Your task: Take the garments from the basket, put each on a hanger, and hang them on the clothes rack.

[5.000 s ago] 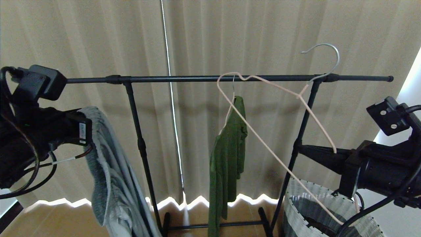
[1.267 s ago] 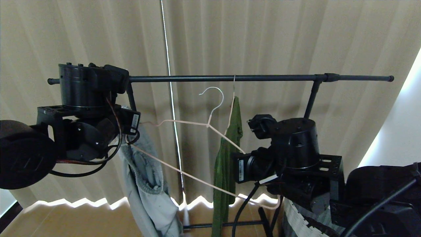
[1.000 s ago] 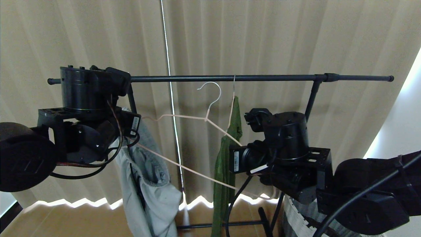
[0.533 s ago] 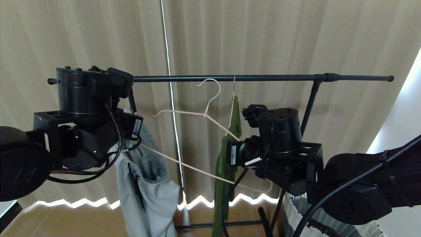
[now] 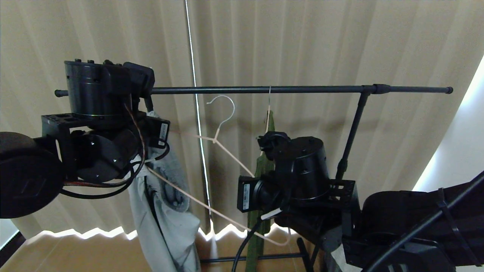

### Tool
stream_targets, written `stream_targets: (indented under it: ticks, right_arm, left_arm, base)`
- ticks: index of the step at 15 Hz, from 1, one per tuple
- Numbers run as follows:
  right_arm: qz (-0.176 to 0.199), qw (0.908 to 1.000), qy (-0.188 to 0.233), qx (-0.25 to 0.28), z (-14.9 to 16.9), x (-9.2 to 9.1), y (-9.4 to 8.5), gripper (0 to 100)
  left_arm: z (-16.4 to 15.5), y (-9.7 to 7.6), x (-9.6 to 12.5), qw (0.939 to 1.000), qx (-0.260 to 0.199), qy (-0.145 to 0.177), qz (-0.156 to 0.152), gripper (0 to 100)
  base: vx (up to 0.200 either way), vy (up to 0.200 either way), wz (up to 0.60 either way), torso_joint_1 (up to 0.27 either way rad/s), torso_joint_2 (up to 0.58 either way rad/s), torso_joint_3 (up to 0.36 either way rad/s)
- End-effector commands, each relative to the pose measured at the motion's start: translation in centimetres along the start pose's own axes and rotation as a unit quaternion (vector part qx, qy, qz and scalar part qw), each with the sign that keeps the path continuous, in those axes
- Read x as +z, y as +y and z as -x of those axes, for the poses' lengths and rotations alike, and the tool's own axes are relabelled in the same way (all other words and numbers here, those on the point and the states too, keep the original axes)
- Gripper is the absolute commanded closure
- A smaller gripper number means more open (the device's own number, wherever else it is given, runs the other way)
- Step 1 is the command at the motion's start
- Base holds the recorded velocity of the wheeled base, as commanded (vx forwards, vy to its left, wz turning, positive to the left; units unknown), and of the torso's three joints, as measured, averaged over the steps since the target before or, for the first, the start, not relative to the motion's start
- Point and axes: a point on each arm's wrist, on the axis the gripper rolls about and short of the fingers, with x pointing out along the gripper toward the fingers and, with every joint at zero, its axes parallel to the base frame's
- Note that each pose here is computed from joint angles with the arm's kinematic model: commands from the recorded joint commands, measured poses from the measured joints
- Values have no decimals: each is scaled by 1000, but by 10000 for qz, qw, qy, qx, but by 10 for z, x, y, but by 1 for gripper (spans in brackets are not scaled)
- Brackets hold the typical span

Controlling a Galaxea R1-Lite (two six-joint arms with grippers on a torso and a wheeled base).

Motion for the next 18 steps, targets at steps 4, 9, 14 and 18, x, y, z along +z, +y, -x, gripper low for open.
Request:
stream_targets:
  ticks: [4, 9, 14, 18]
  right_arm:
    - [-35, 9996, 100, -249, -13, 0, -6, 100]
    - [-169, 9942, 98, -1055, -22, 11, -41, 100]
    - [-319, 9907, -152, -1313, -33, 27, -54, 100]
    - [-316, 9908, -212, -1299, -40, 28, -51, 100]
  left_arm:
    - [-4, 0, -1, 10000, 38, 34, 32, 100]
    - [-10, 15, -2, 9995, 292, 89, 83, 100]
    - [2, 13, -5, 9996, 116, 219, -112, 100]
    - [13, -6, -2, 9994, -247, 119, -194, 100]
  base:
    - [0, 0, 0, 0, 0, 0]
    - [0, 0, 0, 0, 0, 0]
    - [0, 0, 0, 0, 0, 0]
    - [0, 0, 0, 0, 0, 0]
